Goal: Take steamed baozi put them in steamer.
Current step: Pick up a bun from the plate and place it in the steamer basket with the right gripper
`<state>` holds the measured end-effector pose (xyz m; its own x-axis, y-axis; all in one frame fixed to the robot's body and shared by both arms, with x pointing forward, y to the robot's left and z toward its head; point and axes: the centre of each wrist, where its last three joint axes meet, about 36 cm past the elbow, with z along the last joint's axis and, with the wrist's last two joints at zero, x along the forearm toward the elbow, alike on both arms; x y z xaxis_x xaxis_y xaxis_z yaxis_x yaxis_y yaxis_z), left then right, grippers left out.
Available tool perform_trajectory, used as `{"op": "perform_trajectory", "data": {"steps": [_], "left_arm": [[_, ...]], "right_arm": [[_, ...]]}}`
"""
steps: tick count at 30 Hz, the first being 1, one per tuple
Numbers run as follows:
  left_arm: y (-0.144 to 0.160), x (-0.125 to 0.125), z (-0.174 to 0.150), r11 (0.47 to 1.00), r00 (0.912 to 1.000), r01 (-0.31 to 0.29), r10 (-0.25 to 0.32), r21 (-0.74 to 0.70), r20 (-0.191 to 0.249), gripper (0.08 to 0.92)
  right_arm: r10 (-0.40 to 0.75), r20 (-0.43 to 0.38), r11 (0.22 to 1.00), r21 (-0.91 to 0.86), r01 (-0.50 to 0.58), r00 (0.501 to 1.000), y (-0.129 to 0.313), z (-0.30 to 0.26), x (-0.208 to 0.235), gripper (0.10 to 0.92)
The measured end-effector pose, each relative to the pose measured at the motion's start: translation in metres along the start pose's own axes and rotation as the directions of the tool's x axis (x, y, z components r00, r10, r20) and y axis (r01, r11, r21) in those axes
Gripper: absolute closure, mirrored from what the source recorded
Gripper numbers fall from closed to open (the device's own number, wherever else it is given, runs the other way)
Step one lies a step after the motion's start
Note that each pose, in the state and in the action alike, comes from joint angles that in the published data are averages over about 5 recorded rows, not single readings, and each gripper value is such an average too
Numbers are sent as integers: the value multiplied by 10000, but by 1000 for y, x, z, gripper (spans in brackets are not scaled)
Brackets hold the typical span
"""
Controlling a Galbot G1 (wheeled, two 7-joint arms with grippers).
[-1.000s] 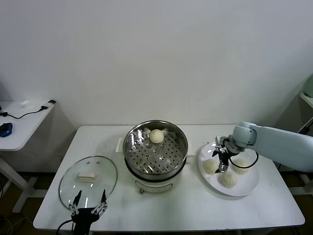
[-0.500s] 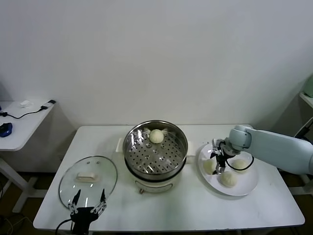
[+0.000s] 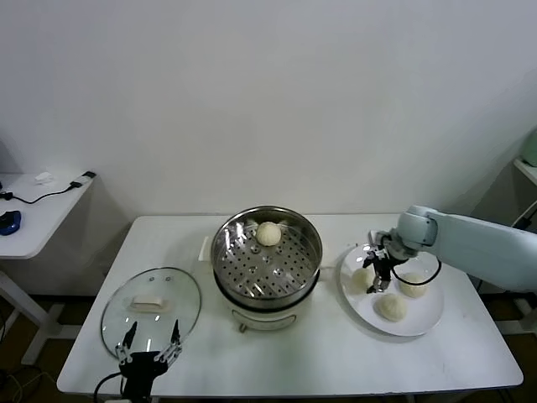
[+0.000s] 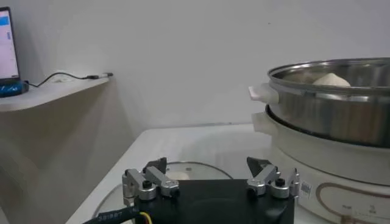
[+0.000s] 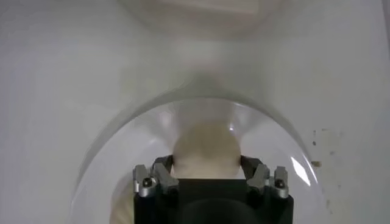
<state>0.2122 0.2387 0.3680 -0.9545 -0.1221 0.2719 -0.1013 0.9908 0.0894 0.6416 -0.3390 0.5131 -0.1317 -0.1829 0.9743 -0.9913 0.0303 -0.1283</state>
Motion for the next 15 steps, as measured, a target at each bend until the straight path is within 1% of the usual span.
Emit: {"op": "perform_trajectory", "data": {"steps": [8,12,15], "left_arm": [[-1,0,-3,9999,9999,-137,137,-35,80,177],[-1,0,-6,9998,9997,-178,179,-53,171,177],[-1,-1,-8,9998,9995,-198,199,-31,252,177]], "right_arm": [[407,303,9969,662,-426,9987,-32,-34,101,293],[715,786,9927,912,-786,9943,-37,-69,152,291],[768,1191,9899,1099,-901,9899,-34,-103,176,290]]}}
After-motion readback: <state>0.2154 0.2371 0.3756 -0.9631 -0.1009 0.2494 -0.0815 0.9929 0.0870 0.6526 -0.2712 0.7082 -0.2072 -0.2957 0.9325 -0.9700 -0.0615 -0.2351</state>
